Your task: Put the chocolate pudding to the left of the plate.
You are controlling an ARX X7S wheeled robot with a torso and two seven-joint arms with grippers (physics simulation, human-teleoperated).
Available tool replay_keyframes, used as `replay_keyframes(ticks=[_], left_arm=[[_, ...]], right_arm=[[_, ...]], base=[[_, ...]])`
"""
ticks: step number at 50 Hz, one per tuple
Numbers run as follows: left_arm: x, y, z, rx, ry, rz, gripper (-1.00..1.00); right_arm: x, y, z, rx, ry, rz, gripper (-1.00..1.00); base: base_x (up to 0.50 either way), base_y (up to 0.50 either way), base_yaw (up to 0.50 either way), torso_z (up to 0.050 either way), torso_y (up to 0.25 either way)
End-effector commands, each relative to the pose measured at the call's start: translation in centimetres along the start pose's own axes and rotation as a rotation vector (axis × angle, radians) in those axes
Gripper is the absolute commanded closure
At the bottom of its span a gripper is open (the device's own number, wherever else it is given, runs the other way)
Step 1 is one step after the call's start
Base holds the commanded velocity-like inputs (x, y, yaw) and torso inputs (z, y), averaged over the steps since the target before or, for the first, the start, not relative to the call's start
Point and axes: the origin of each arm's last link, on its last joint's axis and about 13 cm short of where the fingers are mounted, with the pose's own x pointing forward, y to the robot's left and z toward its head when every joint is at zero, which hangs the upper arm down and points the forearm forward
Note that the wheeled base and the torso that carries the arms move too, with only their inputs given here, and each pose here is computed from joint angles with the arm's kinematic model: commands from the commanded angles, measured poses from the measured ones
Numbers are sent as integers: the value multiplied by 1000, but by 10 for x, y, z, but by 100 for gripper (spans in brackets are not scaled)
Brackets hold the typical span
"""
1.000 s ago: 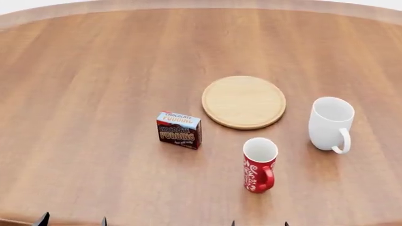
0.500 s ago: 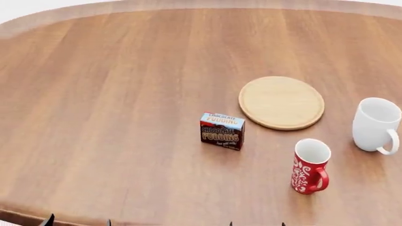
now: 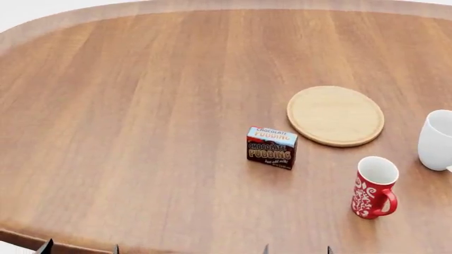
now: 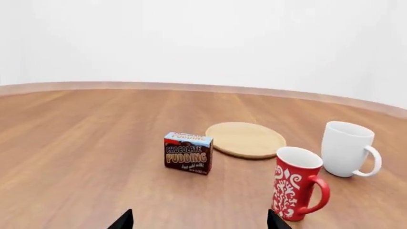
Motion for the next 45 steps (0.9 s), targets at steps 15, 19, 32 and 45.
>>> replay_keyframes(ticks=[15, 19, 32, 45], left_arm=[[-19, 3, 29, 9, -107, 32, -100], [-19, 3, 29, 8, -110, 29, -100], [-18, 3, 28, 5, -105, 25, -100], [-19, 2, 28, 2, -105, 24, -100]], right_arm=[[-16, 0, 22, -62, -89, -51, -100], [-16, 0, 21, -62, -87, -49, -100], [-15, 1, 20, -65, -85, -47, -100], [-16, 1, 20, -66, -82, -47, -100]], base=[[160, 0, 0, 0, 0], [179, 0, 0, 0, 0], [189, 0, 0, 0, 0], [311, 0, 0, 0, 0]])
